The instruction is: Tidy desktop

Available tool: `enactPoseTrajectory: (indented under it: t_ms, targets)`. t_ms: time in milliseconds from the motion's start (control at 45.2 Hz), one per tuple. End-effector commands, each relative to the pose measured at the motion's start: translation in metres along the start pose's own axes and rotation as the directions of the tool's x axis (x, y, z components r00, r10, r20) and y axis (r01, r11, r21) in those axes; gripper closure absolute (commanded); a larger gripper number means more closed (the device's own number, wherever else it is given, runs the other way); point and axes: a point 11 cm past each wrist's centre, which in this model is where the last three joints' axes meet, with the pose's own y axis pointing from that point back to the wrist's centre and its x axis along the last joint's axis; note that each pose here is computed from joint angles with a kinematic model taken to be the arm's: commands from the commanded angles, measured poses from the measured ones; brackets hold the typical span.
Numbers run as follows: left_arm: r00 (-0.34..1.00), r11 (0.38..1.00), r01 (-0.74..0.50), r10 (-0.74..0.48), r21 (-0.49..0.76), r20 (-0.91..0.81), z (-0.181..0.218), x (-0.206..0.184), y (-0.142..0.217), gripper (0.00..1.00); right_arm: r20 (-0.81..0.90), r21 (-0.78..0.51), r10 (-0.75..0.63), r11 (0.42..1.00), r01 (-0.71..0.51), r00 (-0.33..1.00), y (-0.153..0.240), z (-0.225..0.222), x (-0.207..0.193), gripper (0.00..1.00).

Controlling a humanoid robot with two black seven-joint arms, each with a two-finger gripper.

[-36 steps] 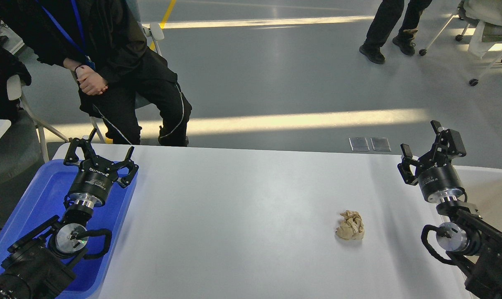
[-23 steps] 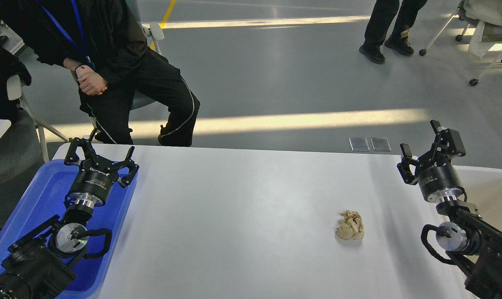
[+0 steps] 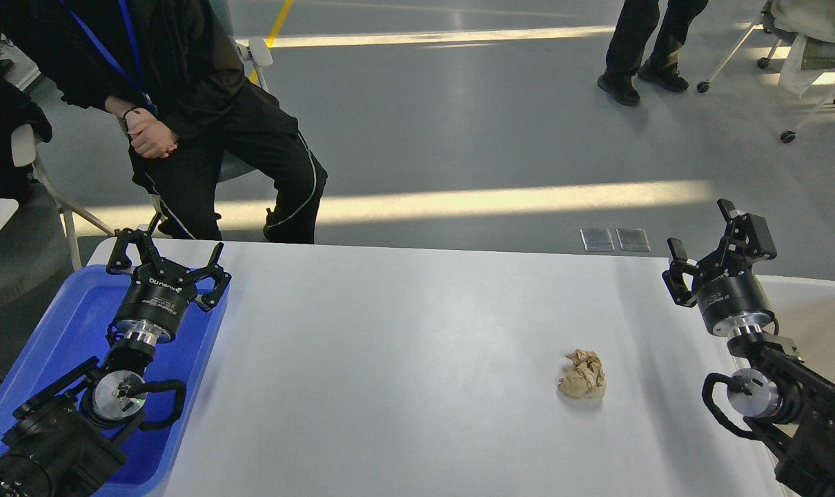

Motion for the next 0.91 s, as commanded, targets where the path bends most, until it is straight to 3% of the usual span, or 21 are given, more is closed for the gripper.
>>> enactPoseTrajectory:
  t_ms: [0,885]
  targets:
    - [1.0,1.0,0.0,0.0,0.0,0.0,0.0,0.0,0.0,0.0,0.005,0.001,0.001,1.0,-0.001,1.0,0.002,0.0,0.002,0.0]
    - [1.0,1.0,0.0,0.0,0.0,0.0,0.0,0.0,0.0,0.0,-0.011,0.017,0.035,0.999,-0.034,0.999,0.001,-0.011,0.017,0.0]
